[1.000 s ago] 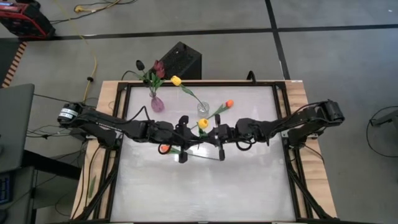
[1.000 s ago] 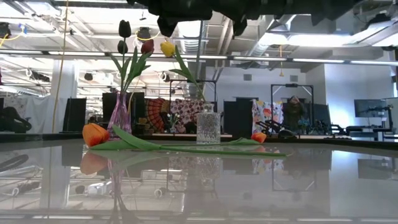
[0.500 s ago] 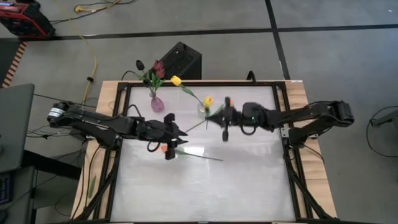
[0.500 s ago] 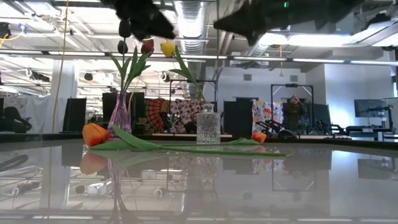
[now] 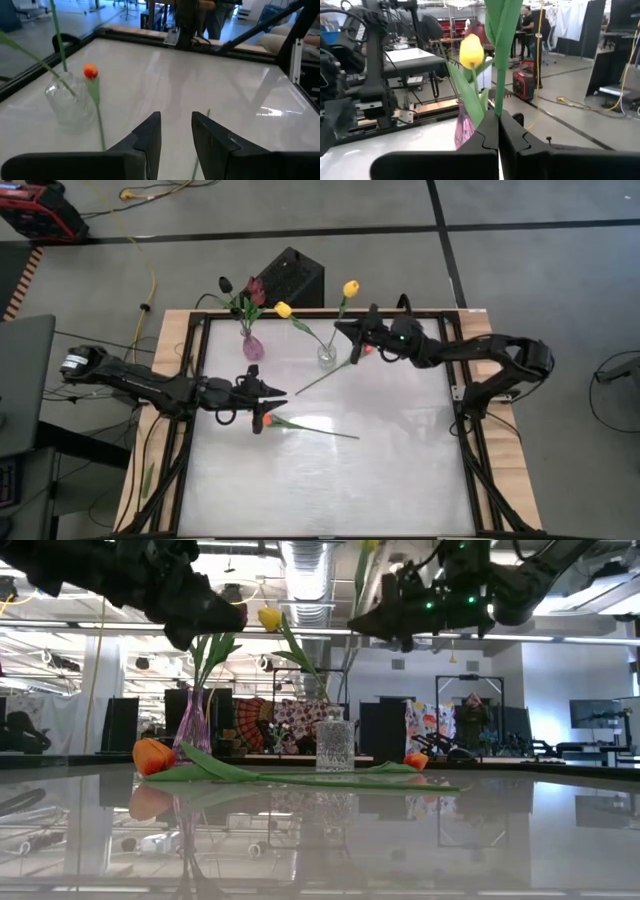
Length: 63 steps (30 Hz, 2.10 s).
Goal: Sort flowers into vase by color
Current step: Put the yellow flower into the transparent vase, then put the bottom orange flower into the transparent vase
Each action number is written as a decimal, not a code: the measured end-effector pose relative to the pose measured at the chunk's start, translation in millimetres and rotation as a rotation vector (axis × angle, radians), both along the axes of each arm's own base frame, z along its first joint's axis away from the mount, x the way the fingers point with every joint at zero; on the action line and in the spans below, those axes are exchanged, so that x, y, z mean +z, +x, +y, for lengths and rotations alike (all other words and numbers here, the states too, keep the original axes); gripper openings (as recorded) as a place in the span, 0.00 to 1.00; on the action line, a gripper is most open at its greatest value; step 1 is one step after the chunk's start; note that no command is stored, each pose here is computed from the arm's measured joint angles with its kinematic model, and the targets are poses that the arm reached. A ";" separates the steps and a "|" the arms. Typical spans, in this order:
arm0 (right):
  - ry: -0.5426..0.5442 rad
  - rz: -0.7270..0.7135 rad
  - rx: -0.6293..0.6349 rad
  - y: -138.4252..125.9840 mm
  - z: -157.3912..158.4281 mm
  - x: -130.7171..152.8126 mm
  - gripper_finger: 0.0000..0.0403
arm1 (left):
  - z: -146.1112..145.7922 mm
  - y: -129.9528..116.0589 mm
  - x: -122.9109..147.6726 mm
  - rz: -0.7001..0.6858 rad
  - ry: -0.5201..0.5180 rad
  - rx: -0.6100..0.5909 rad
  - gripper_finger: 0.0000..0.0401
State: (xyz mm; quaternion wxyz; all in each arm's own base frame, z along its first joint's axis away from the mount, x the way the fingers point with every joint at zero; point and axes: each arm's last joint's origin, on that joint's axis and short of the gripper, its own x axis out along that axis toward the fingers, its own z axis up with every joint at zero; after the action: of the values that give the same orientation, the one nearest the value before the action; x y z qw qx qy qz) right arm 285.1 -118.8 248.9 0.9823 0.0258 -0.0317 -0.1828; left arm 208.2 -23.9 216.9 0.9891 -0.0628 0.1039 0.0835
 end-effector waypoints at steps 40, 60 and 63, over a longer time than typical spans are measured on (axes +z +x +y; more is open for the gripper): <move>0.423 0.691 0.291 -14.1 71.6 -19.8 0.61 | -8.3 -9.1 -11.2 0.058 -0.091 -0.166 0.24; 0.277 0.832 0.263 112.2 195.0 -89.7 0.45 | -26.4 -41.9 -60.0 0.030 -0.071 -0.016 0.24; 0.270 0.903 0.190 126.6 187.0 -97.6 0.44 | -26.4 -41.8 -58.9 0.022 -0.056 -0.018 0.24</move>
State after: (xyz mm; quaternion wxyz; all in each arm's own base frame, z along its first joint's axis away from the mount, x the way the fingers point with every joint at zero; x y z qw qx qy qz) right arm 411.7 68.2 151.4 0.8980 0.0739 0.4248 -0.0874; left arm 166.5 -50.3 158.0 0.9865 -0.0887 0.1176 0.0721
